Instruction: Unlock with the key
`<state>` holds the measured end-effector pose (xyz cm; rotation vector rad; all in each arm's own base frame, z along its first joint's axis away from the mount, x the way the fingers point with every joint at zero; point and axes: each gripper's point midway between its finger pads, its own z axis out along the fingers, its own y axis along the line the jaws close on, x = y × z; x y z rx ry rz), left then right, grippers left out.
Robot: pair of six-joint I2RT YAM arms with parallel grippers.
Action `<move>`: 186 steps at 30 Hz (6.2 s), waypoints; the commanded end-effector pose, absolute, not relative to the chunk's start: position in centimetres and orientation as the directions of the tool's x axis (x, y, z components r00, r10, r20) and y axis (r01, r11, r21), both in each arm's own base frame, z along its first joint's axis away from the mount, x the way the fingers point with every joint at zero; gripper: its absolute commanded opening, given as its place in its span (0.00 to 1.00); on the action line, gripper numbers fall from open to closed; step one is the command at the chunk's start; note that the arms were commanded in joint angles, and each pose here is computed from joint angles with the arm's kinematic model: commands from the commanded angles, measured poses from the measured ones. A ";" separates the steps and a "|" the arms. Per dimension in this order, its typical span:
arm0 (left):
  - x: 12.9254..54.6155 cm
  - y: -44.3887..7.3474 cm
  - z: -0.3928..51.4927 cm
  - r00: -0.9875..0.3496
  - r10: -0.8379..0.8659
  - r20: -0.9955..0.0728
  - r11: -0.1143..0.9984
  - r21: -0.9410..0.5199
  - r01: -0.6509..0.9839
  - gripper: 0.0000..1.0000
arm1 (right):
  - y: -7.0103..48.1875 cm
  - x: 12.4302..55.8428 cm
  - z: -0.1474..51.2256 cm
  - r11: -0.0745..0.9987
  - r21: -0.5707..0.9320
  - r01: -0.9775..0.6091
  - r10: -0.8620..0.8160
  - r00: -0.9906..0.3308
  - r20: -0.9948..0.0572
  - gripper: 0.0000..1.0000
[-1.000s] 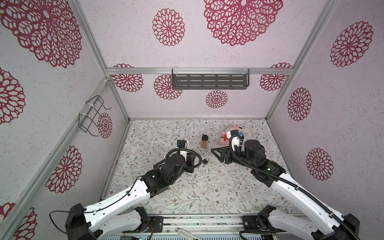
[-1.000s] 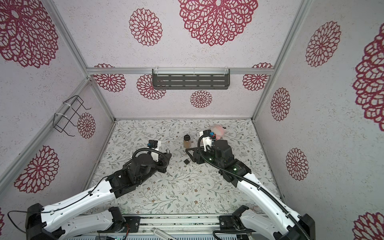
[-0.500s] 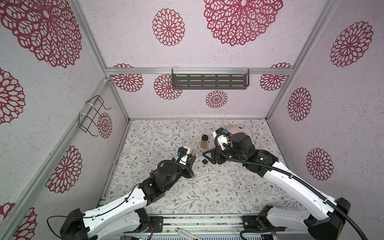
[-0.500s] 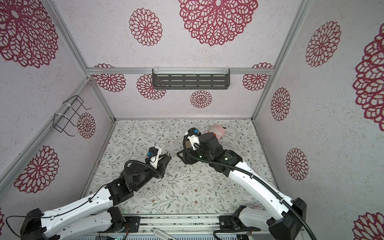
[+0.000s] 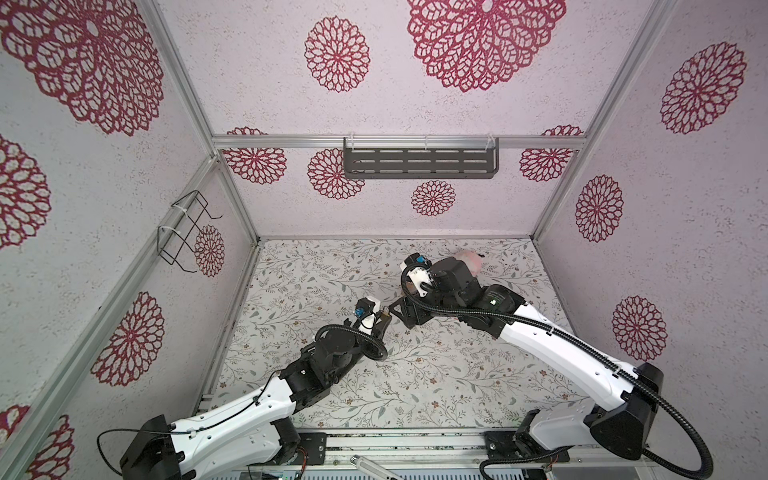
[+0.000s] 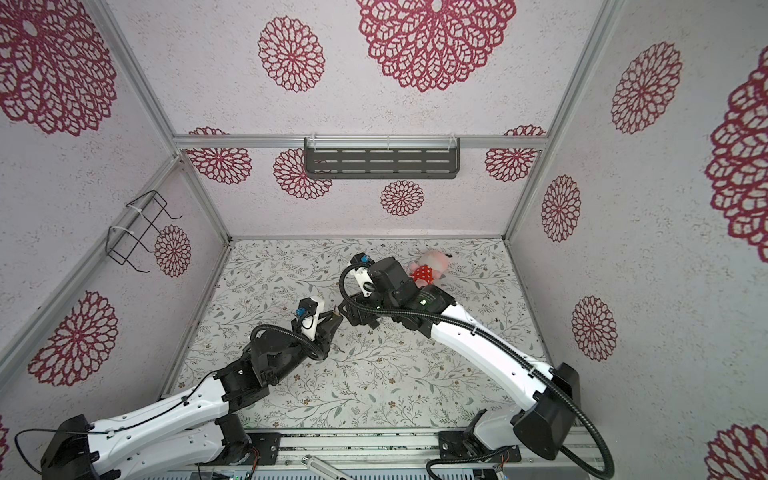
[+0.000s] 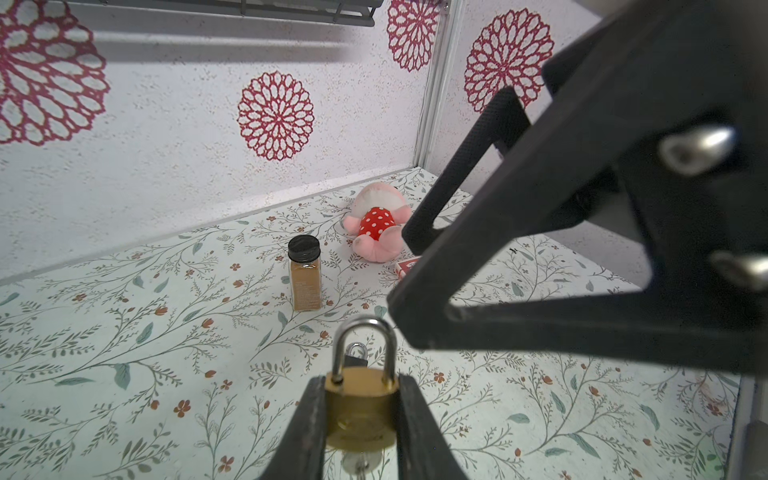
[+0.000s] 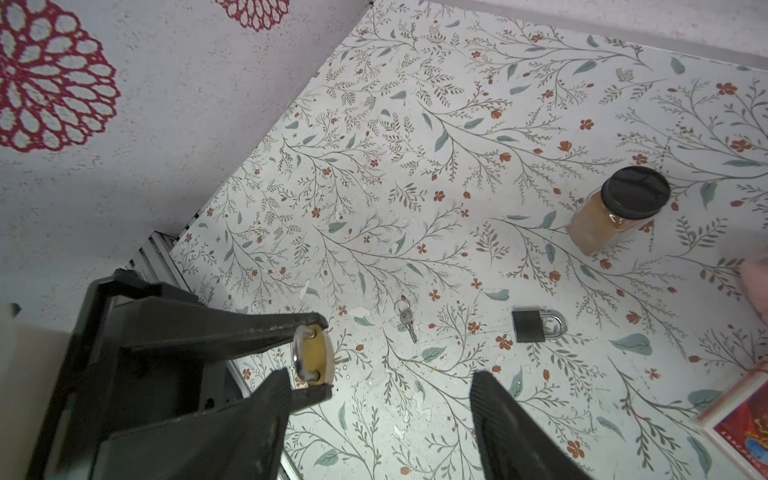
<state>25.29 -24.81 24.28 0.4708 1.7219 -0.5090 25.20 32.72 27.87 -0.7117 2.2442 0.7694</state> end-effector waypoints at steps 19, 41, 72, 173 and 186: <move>25.8 -24.8 24.5 -0.181 0.012 -0.983 0.827 -0.092 0.555 0.00 | 31.6 27.8 28.2 0.776 0.154 -0.612 -0.337 -0.609 -0.718 0.74; 25.9 -24.0 24.9 -0.163 -0.014 -0.986 0.843 -0.100 0.528 0.00 | 30.5 26.8 28.5 0.740 0.242 -0.628 -0.292 -0.623 -0.726 0.75; 25.0 -13.4 13.8 -0.774 -0.268 -0.573 0.947 -0.305 -0.102 0.00 | 26.9 26.1 18.6 0.828 0.303 -0.472 -0.212 -0.763 -0.610 0.77; 23.9 -4.9 16.0 -0.528 -0.629 -0.570 0.777 -0.469 -0.419 0.97 | 40.8 25.4 7.0 0.695 0.091 -0.713 -0.589 -0.638 -0.496 0.58; 23.1 -4.7 15.4 -0.489 -0.681 -0.545 0.732 -0.530 -0.428 0.97 | 41.8 26.3 5.3 0.707 0.056 -0.705 -0.601 -0.641 -0.477 0.47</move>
